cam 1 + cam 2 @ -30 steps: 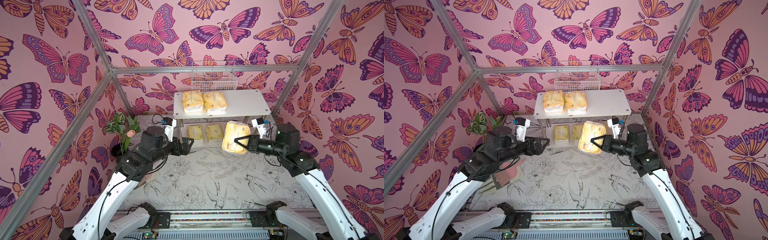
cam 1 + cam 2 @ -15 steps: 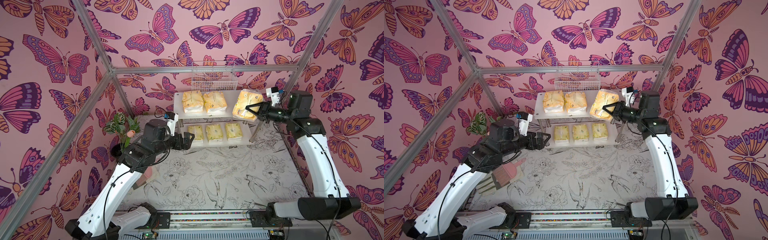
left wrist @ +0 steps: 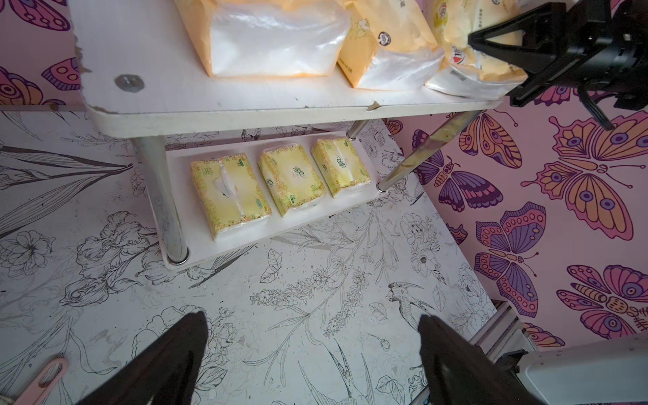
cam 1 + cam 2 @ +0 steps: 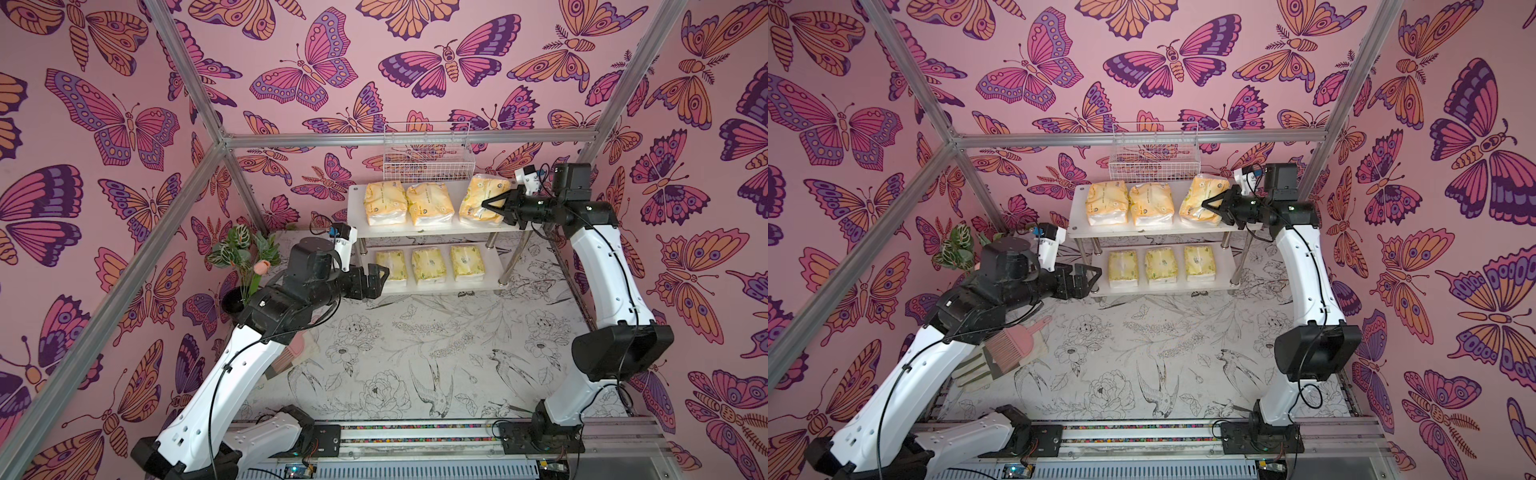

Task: Place the tissue boxes on the shelf by color
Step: Place a box of tissues on the shelf.

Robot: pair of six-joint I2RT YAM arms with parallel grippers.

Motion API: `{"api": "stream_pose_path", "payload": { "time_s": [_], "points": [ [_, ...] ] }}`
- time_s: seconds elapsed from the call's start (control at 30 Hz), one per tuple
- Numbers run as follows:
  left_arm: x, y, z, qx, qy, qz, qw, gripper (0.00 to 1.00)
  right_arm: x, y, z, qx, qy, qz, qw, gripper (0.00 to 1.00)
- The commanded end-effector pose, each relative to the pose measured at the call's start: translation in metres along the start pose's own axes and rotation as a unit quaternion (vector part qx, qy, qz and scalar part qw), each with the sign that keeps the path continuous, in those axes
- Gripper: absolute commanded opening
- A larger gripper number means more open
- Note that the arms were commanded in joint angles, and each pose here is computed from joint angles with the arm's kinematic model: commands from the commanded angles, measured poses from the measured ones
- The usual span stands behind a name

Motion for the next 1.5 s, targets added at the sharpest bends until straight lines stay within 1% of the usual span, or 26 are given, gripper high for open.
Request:
{"api": "stream_pose_path", "payload": {
  "time_s": [0.0, 0.07, 0.1, 0.13, 0.2, 0.3, 0.33, 0.4, 0.5, 0.53, 0.57, 0.73, 0.8, 0.87, 1.0, 1.2, 1.47],
  "points": [
    [0.002, -0.002, -0.003, -0.003, -0.002, 0.007, 1.0, 1.0, 0.001, 0.007, -0.004, 0.003, 0.007, -0.012, 1.0, 0.17],
    [0.002, -0.002, -0.003, -0.002, -0.002, 0.009, 1.0, 1.0, -0.002, 0.005, -0.006, 0.001, 0.011, -0.007, 1.0, 0.18],
    [0.001, -0.002, -0.003, -0.001, -0.002, 0.009, 1.0, 1.0, -0.002, 0.005, -0.008, 0.0, 0.012, -0.004, 1.0, 0.21],
    [0.001, -0.002, -0.004, -0.001, -0.002, 0.01, 1.0, 1.0, -0.003, 0.003, -0.008, -0.001, 0.013, -0.003, 1.0, 0.26],
    [0.001, -0.002, -0.003, 0.0, -0.003, 0.01, 1.0, 1.0, -0.003, 0.001, -0.008, -0.005, 0.011, 0.005, 1.0, 0.41],
    [0.001, -0.002, -0.004, 0.001, -0.004, 0.012, 1.0, 1.0, 0.001, 0.003, -0.007, -0.001, 0.003, 0.019, 1.0, 0.6],
    [0.0, -0.002, -0.004, 0.001, -0.004, 0.012, 1.0, 1.0, 0.003, 0.004, -0.006, 0.001, 0.0, 0.025, 1.0, 0.65],
    [0.0, -0.002, -0.004, 0.002, -0.004, 0.013, 1.0, 1.0, 0.009, 0.005, -0.006, 0.009, -0.013, 0.05, 0.999, 0.72],
    [0.0, -0.003, -0.005, 0.002, -0.006, 0.014, 1.0, 1.0, 0.019, 0.006, -0.005, 0.02, -0.034, 0.094, 0.995, 0.77],
    [0.0, -0.003, -0.005, 0.003, -0.006, 0.015, 1.0, 1.0, 0.022, 0.007, -0.004, 0.022, -0.037, 0.103, 0.994, 0.78],
    [-0.001, -0.003, -0.005, 0.003, -0.006, 0.015, 1.0, 1.0, 0.026, 0.005, -0.006, 0.027, -0.053, 0.132, 0.989, 0.79],
    [0.0, -0.003, -0.005, 0.004, -0.007, 0.016, 1.0, 1.0, 0.038, -0.003, -0.007, 0.045, -0.079, 0.214, 0.973, 0.8],
    [0.0, -0.003, -0.005, 0.003, -0.007, 0.016, 1.0, 1.0, 0.041, -0.006, -0.008, 0.052, -0.085, 0.235, 0.967, 0.8],
    [0.0, -0.003, -0.004, 0.003, -0.006, 0.016, 1.0, 1.0, 0.042, -0.007, -0.008, 0.055, -0.089, 0.242, 0.965, 0.8],
    [-0.002, -0.003, -0.004, 0.003, -0.003, 0.016, 1.0, 1.0, 0.04, -0.003, -0.01, 0.056, -0.092, 0.223, 0.969, 0.8],
    [-0.005, -0.002, -0.002, 0.005, 0.001, 0.015, 1.0, 1.0, 0.026, 0.0, -0.017, 0.039, -0.081, 0.167, 0.982, 0.8],
    [-0.008, 0.0, 0.001, 0.008, 0.005, 0.011, 1.0, 1.0, 0.006, 0.001, -0.028, 0.004, -0.076, 0.087, 0.993, 0.79]
  ]
}}
Point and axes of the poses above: each gripper's point midway between its finger pads, its own x axis back along the fingers, its own y axis along the line the jaws close on, z = x × y, the point moved 8 cm from there along x, back along the fingers, and after that the axes turned 2 degrees about -x, right-handed, at the moved point
